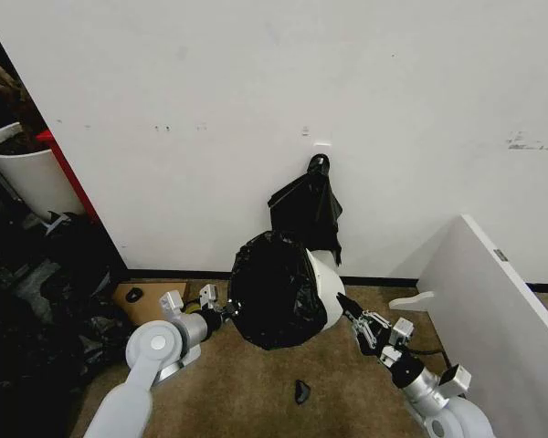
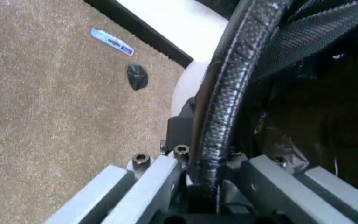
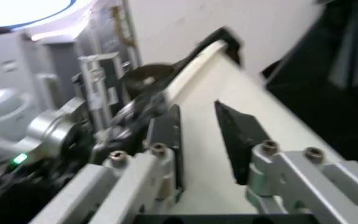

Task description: Place the garbage bag over the trash bin.

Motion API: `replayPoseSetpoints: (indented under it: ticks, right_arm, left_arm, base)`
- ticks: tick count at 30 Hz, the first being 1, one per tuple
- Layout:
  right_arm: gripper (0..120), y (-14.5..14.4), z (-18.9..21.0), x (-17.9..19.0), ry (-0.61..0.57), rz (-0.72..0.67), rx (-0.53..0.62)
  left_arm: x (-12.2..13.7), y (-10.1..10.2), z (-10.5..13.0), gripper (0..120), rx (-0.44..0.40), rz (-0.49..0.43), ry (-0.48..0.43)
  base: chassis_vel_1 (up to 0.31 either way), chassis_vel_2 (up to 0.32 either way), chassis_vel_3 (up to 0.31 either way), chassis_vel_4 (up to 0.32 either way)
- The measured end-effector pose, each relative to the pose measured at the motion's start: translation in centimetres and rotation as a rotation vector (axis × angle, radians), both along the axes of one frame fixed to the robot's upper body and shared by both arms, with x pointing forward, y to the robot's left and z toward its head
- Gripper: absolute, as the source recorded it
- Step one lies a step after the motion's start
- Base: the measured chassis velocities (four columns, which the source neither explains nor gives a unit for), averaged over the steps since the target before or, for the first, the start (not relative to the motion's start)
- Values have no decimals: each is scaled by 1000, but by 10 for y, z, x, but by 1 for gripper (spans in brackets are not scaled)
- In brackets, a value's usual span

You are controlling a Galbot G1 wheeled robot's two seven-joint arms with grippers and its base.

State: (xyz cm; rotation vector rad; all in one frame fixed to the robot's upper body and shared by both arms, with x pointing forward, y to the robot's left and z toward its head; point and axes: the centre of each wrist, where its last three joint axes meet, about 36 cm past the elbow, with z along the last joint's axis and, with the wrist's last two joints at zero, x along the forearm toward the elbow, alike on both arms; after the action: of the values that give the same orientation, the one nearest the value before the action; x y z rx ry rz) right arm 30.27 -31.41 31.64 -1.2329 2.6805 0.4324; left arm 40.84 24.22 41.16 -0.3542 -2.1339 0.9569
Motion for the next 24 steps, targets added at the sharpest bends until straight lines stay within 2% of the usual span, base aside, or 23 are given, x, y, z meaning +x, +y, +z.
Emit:
replayPoseSetpoints:
  ticks: [10,12,18,24]
  right_arm:
    - [62,9,-6,-4,10,32,-38]
    - [65,9,-4,-4,11,27,-39]
    - [53,10,0,-2,13,23,-46]
    - [27,9,-2,-3,15,29,-63]
  left_arm:
    - [-5,0,-2,0,11,4,1]
    - [-6,0,-3,0,13,5,1]
    - [-7,-3,-3,0,16,3,-3]
    - [-6,-5,0,0,13,-3,-11]
  base:
    - [0,0,0,0]
    - [0,0,0,0]
    - [0,0,0,0]
    - [0,0,0,0]
